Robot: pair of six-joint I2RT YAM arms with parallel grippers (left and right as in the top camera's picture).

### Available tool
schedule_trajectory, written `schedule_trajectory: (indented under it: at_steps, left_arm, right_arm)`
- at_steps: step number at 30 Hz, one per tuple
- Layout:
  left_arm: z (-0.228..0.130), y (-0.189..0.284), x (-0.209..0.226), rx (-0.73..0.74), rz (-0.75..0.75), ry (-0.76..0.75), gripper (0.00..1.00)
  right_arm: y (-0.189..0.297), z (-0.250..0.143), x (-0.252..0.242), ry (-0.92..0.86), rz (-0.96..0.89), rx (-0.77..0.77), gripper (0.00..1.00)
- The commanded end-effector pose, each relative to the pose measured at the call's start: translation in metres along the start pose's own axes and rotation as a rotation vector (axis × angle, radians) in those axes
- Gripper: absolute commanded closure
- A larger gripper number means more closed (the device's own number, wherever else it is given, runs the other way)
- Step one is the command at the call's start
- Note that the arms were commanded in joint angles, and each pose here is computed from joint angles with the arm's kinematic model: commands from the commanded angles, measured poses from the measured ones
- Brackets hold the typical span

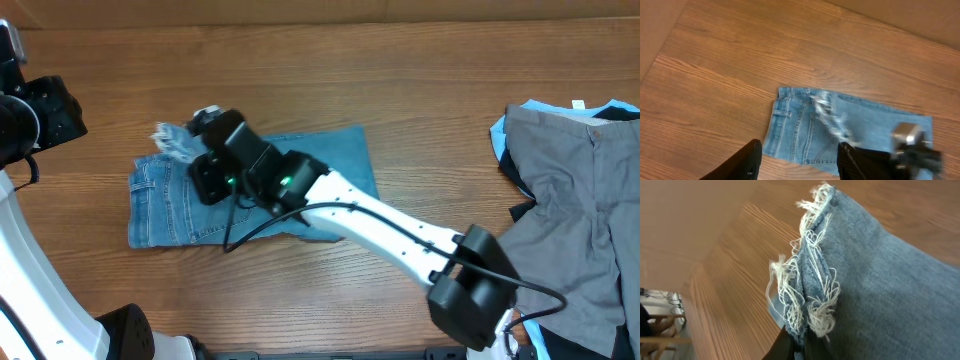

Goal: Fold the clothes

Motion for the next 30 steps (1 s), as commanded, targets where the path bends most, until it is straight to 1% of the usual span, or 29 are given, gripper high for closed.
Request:
schedule_trajectory:
  at_steps: [1, 4, 9, 10, 11, 12, 13, 14, 16, 18, 21, 23, 25, 28, 29, 30]
  left_arm:
    - [0.000, 0.001, -0.002, 0.003, -0.028, 0.012, 0.48]
    - [0.000, 0.001, -0.002, 0.002, -0.028, 0.010, 0.48]
    - [0.000, 0.001, -0.002, 0.002, -0.028, 0.008, 0.49]
    - [0.000, 0.001, -0.002, 0.002, -0.028, 0.008, 0.48]
    - [0.000, 0.001, -0.002, 0.002, -0.028, 0.008, 0.48]
    - [0.000, 0.001, -0.002, 0.002, -0.028, 0.008, 0.48]
    - [0.000, 0.001, -0.002, 0.002, -0.028, 0.008, 0.48]
    - [0.000, 0.001, -0.002, 0.002, -0.028, 0.008, 0.47]
    - [0.000, 0.001, -0.002, 0.002, -0.028, 0.008, 0.43]
    - [0.000, 0.001, -0.003, 0.002, -0.028, 0.008, 0.39]
    - [0.000, 0.001, -0.002, 0.005, -0.027, 0.008, 0.36]
    - [-0.001, -0.001, -0.002, 0.010, -0.026, 0.009, 0.33]
    - [0.000, -0.005, -0.002, 0.024, -0.022, 0.010, 0.33]
    - [-0.002, -0.019, -0.002, 0.079, -0.027, 0.015, 0.38]
    - [-0.004, -0.029, -0.003, 0.125, -0.046, 0.019, 0.45]
    - [-0.007, -0.035, -0.004, 0.158, -0.059, 0.021, 0.55]
  right_arm:
    - [-0.011, 0.006, 0.004, 0.009, 0.019, -0.063, 0.96]
    - [-0.023, 0.001, 0.005, 0.015, 0.027, -0.067, 0.96]
    - [-0.040, -0.016, 0.013, 0.023, 0.051, -0.015, 0.96]
    - [-0.043, -0.019, 0.016, 0.027, 0.056, -0.010, 0.93]
    - [-0.047, -0.024, 0.021, 0.033, 0.063, 0.000, 0.81]
    - [-0.050, -0.028, 0.026, 0.042, 0.072, 0.006, 0.64]
    - [-0.052, -0.030, 0.030, 0.057, 0.078, 0.011, 0.44]
    - [-0.053, -0.034, 0.036, 0.106, 0.089, 0.018, 0.36]
    - [-0.052, -0.036, 0.043, 0.198, 0.099, 0.023, 0.25]
    - [-0.047, -0.035, 0.042, 0.227, 0.063, 0.035, 0.25]
    - [-0.031, -0.029, 0.027, 0.204, -0.009, 0.066, 0.27]
    - [-0.012, -0.022, 0.011, 0.176, -0.055, 0.101, 0.34]
    - [0.011, -0.015, -0.008, 0.138, -0.106, 0.138, 0.41]
    - [0.050, -0.006, -0.043, 0.047, -0.189, 0.190, 0.45]
    - [0.067, -0.004, -0.060, -0.009, -0.229, 0.211, 0.46]
    - [0.077, -0.004, -0.071, -0.052, -0.255, 0.224, 0.46]
Point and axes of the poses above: each gripper's point midway between its finger pads, its own y axis back along the fingers, its own x axis along the line the jaws close on, z = x × y, the point moved 10 cm from there along y, back along the fingers, and after that the axes turned 12 degrees about y, right-handed, at the moved point
